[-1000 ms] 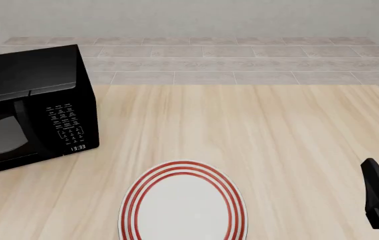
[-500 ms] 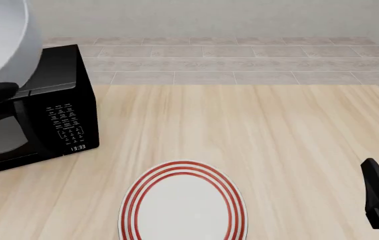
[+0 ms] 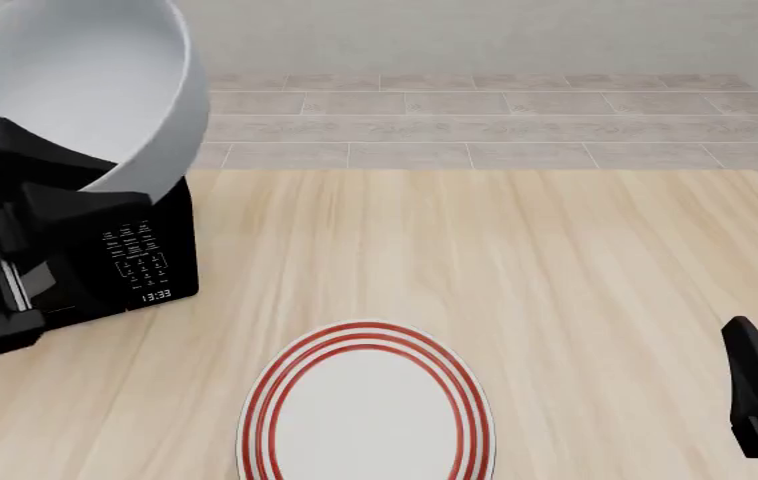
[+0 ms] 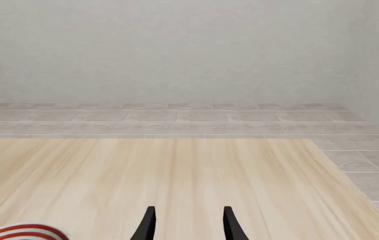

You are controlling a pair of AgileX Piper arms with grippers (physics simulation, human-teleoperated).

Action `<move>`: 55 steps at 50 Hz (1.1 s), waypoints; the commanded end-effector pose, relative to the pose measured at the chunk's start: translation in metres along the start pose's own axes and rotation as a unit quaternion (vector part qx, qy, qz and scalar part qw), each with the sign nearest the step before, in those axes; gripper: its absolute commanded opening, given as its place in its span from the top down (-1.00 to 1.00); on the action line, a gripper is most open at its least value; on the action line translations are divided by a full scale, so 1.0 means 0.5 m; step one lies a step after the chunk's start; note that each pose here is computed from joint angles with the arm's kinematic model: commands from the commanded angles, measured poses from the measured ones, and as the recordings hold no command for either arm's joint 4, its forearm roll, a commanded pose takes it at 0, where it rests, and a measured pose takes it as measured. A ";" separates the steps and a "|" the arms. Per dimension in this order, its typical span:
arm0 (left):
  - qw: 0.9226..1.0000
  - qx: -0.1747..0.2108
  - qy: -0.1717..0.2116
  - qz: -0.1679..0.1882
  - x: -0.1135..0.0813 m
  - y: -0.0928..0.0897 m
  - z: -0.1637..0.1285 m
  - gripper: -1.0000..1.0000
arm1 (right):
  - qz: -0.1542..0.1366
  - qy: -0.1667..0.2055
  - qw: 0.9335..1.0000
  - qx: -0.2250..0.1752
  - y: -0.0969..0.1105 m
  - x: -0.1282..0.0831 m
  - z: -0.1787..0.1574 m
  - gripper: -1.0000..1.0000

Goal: Pick up the white bowl and put it on the plate.

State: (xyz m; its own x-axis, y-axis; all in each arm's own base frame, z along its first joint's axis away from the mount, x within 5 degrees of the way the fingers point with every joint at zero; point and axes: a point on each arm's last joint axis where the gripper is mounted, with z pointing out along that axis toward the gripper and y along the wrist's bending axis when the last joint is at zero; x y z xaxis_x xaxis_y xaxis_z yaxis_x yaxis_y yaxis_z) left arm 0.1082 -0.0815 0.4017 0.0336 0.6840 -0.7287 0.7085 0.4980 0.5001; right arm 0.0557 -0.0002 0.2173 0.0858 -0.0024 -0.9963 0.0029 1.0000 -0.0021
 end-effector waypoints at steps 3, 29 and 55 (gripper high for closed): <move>0.999 0.032 -0.027 0.008 -0.021 -0.020 0.029 1.00 | 0.000 0.000 1.000 0.000 0.000 0.000 0.000 -1.00; 0.993 0.106 -0.023 0.044 -0.015 -0.091 0.107 1.00 | 0.000 0.000 1.000 0.000 0.000 0.000 0.000 -1.00; 0.987 0.152 -0.024 0.054 -0.021 -0.141 0.147 1.00 | 0.000 0.000 1.000 0.000 0.000 0.000 0.000 -1.00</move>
State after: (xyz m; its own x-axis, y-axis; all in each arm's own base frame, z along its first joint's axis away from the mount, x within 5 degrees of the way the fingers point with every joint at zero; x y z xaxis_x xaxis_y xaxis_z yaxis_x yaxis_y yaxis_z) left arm 0.1109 -0.1541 0.3462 0.1286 0.6927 -0.7096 0.8684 0.2669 0.4178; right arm 0.0557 -0.0002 0.2173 0.0858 -0.0024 -0.9963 0.0030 1.0000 -0.0021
